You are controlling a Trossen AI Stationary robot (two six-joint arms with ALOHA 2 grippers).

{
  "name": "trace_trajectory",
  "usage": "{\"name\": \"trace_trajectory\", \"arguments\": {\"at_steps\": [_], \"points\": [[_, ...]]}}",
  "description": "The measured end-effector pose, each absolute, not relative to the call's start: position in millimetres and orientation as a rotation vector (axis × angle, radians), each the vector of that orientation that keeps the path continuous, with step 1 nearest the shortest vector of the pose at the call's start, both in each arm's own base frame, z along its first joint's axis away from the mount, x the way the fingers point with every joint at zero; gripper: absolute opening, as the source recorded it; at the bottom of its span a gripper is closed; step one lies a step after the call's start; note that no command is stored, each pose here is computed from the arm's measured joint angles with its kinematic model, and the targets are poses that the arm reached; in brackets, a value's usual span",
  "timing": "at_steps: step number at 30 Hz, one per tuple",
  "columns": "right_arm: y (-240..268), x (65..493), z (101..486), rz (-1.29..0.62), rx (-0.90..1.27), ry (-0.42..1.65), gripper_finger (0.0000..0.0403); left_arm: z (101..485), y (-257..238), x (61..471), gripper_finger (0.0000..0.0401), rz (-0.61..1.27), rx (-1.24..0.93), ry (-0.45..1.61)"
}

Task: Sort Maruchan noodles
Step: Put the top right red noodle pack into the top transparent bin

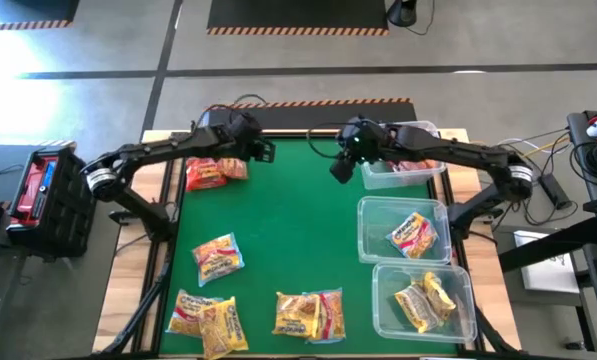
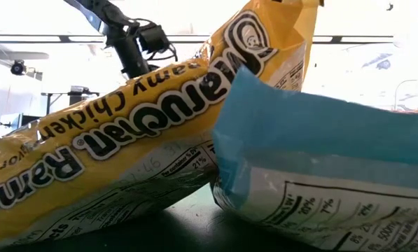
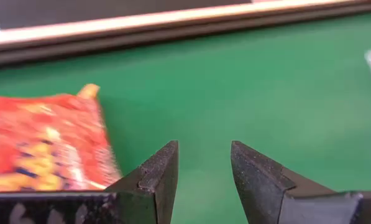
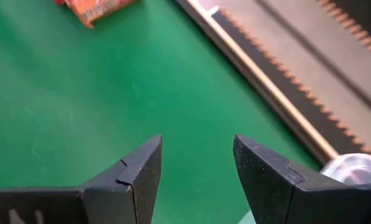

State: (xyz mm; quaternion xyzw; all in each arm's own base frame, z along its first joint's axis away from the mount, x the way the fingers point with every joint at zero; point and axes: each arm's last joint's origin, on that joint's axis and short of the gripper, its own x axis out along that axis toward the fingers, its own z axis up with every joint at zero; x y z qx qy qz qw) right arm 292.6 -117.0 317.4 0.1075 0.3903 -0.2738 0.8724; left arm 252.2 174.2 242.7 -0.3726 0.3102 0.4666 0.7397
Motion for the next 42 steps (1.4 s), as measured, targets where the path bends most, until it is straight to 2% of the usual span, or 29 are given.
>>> {"name": "trace_trajectory", "arguments": {"at_steps": [8, 14, 20, 30, 33, 42], "points": [[-152, 308, 277, -0.638, 0.301, 0.916, 0.0187, 244, 211, 220, 0.013, 1.094, -0.737, 0.715], [-181, 311, 266, -0.701, 0.343, 0.852, 0.0187, 243, 240, 181, 0.013, 1.106, -0.775, 0.766], [-207, 301, 265, -0.749, 0.432, 0.788, 0.0187, 238, 245, 149, 0.013, 1.141, -0.861, 0.889], [-219, 290, 269, -0.794, 0.458, 0.764, 0.0187, 235, 242, 144, 0.013, 1.135, -0.822, 0.974], [-219, 290, 270, -0.784, 0.436, 0.77, 0.0187, 225, 236, 140, 0.013, 1.146, -0.872, 1.025], [-229, 280, 270, -0.745, 0.464, 0.768, 0.0187, 205, 227, 138, 0.013, 1.157, -1.041, 0.986]]}}
